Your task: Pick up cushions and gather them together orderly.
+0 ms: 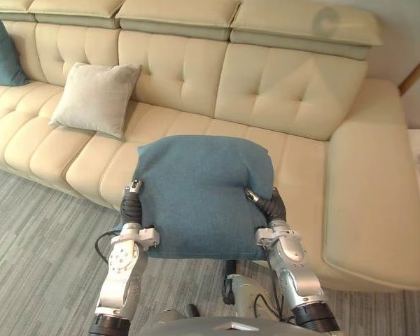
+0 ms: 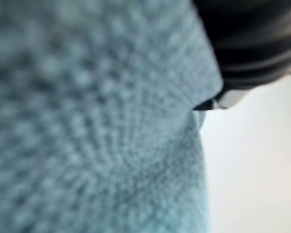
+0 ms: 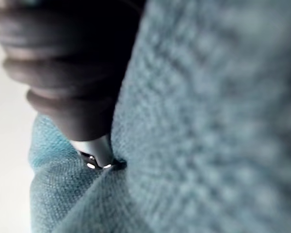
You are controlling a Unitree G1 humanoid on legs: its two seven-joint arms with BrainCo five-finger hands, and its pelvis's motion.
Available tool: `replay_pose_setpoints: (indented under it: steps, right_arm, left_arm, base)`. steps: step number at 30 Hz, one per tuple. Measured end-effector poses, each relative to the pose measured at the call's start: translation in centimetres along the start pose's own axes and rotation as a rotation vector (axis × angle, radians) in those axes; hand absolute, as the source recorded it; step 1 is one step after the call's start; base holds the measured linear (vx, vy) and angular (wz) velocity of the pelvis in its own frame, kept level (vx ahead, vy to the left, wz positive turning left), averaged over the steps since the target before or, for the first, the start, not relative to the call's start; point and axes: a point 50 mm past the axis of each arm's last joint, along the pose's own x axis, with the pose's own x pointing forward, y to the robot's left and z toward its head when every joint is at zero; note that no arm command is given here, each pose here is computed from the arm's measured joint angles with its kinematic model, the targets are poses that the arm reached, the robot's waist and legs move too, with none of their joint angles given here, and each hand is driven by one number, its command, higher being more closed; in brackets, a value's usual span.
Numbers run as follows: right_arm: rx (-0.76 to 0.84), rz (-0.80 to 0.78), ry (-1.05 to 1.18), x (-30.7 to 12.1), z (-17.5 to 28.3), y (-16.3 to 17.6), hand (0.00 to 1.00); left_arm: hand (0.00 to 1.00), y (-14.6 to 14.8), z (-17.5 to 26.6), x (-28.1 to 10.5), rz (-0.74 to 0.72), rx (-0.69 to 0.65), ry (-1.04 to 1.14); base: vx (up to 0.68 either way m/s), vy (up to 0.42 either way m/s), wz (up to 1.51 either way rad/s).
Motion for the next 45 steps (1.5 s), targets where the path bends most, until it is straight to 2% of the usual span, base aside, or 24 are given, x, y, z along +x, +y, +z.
replay_pose_setpoints:
  steps: [10, 14, 19, 25, 29, 38, 42, 45]
  right_arm:
    - [-0.020, -0.039, -0.095, -2.3, 2.3, -1.5, 1.00]
    - [-0.010, -0.046, -0.049, -3.2, 1.3, -1.4, 1.00]
    - [0.048, -0.027, -0.018, -3.9, 0.5, 0.4, 1.00]
    - [0.016, -0.002, -0.075, -2.6, 1.7, 0.8, 1.00]
    - [0.016, 0.012, -0.001, -1.6, -0.2, 1.0, 1.00]
    - [-0.004, -0.003, 0.019, -1.7, -0.6, 0.9, 1.00]
    - [-0.059, -0.032, 0.010, 0.1, -0.5, 1.3, 1.00]
    - [-0.107, -0.046, -0.041, 2.5, 0.9, 1.9, 1.00]
  left_arm:
    - [1.00, -1.6, -0.4, -0.3, -0.070, -0.036, 0.013]
    - [1.00, -1.2, -0.8, -1.5, -0.053, -0.044, 0.036]
    - [1.00, 0.1, -0.1, -2.3, -0.015, -0.028, 0.017]
    - [1.00, 0.5, 0.3, -2.2, -0.002, -0.025, 0.000]
    - [1.00, 1.2, -0.1, -2.1, 0.029, -0.013, 0.020]
    - [1.00, 1.2, -0.5, -1.7, 0.038, -0.012, 0.041]
    - [1.00, 1.1, -0.9, 0.5, 0.040, 0.047, 0.052]
    - [1.00, 0.3, 0.6, 2.9, 0.027, 0.086, -0.011]
  base:
    - [0.31, 0.041, -0.18]
    - [0.15, 0.360, -0.78]
    - [0.20, 0.338, -0.90]
    - [0.00, 0.072, -1.09]
    - [-0.11, 0.040, -1.22]
    - [0.00, -0.035, 0.04]
    - [-0.04, -0.010, 0.10]
    - [-0.03, 0.024, 0.06]
